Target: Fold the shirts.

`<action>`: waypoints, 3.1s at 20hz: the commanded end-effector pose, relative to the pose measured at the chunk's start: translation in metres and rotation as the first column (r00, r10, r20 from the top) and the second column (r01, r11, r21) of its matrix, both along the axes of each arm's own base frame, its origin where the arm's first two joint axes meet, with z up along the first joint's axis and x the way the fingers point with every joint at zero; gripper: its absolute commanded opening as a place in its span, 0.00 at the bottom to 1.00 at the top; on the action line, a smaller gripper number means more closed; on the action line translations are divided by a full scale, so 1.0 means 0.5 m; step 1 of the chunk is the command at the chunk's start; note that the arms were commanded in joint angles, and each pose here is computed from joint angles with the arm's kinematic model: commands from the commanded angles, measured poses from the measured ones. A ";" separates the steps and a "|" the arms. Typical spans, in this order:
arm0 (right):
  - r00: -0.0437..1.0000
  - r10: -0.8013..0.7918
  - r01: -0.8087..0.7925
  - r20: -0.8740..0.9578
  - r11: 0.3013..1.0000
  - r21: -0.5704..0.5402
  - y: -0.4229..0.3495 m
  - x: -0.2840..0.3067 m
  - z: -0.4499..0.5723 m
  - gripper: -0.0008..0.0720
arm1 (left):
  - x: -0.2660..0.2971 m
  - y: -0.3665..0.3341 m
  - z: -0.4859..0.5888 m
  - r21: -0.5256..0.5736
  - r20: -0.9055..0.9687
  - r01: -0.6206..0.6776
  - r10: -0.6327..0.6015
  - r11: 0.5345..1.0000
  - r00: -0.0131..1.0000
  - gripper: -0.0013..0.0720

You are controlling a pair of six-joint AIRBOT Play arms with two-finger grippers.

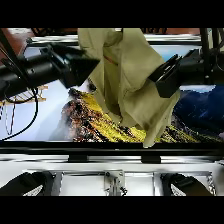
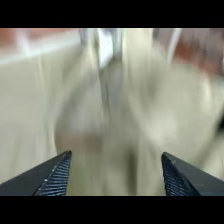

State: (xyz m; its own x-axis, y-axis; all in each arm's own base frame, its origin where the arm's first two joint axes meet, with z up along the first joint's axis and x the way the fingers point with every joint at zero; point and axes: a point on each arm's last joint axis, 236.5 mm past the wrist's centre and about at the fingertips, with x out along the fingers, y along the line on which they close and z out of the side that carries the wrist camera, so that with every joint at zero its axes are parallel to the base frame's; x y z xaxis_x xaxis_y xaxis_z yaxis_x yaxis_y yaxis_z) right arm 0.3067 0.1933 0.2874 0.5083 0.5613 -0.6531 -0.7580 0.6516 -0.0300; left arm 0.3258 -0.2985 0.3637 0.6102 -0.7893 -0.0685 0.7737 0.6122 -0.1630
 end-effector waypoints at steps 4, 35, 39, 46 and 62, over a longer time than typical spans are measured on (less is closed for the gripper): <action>0.998 0.055 -0.055 -0.005 0.996 -0.066 0.046 -0.018 -0.026 0.09 | 0.018 -0.063 0.088 -0.104 0.274 -0.066 0.092 0.992 0.957 0.96; 0.994 0.111 -0.111 0.015 0.993 0.037 0.126 -0.031 -0.002 0.09 | 0.109 0.025 0.092 -0.111 0.304 -0.213 0.238 0.971 0.923 0.17; 0.987 0.067 -0.084 0.144 0.989 0.118 0.138 0.006 0.060 0.09 | 0.099 0.008 0.004 0.048 0.207 -0.128 0.115 0.991 0.972 0.52; 0.984 0.016 -0.036 0.179 0.993 0.109 0.121 0.029 0.068 0.09 | 0.098 0.086 0.025 0.055 0.189 -0.173 0.160 0.983 0.969 0.79; 0.141 -0.910 0.949 0.390 0.236 0.208 -0.701 0.009 0.230 0.09 | -0.096 0.220 0.233 -0.021 0.477 -0.270 0.247 0.963 0.844 0.75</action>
